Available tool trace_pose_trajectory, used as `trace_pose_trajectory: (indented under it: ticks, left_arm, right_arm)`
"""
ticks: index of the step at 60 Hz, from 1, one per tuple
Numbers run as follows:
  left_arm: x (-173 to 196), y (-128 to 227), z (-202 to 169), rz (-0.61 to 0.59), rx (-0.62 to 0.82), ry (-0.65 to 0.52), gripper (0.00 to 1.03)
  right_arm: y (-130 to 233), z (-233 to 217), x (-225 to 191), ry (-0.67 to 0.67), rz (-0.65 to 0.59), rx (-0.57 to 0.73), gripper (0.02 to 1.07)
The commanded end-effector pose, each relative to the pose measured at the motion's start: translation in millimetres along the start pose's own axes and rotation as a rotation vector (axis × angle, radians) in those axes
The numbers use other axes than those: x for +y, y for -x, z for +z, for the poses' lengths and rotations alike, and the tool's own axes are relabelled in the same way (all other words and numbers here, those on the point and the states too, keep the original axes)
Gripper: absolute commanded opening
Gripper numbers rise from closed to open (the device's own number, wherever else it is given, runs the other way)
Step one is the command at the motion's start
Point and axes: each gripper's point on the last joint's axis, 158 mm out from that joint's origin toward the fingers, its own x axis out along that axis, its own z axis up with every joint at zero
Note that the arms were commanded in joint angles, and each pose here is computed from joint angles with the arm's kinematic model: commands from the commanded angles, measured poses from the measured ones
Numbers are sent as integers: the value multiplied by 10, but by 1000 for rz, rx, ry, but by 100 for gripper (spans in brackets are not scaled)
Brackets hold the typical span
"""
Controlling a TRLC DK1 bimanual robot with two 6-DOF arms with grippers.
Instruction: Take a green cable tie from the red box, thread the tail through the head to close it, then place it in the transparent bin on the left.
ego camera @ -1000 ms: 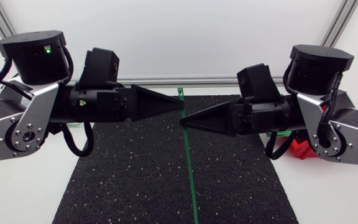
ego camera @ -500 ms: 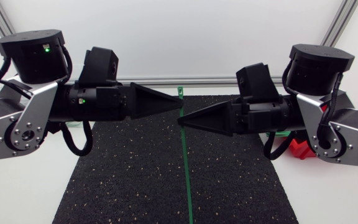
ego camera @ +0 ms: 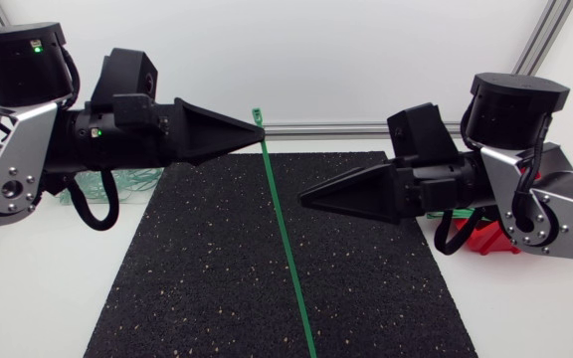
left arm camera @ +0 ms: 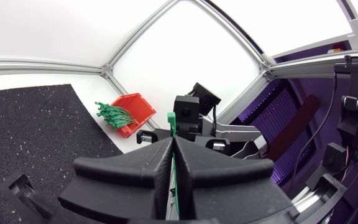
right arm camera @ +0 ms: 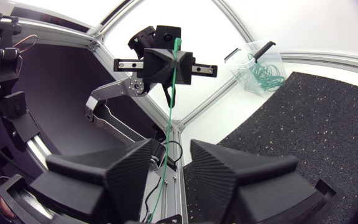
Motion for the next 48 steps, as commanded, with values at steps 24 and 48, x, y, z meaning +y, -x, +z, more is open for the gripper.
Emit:
trace_pose_trajectory:
  ticks: [24,48]
  left_arm:
    - [-110,180,44,2,-8,30,4]
    - [-97,61,144,6,24,40,4]
  right_arm:
    - [116,-131,-150,318,-73,34,103]
    - [202,-367,-661,500,-302,219,103]
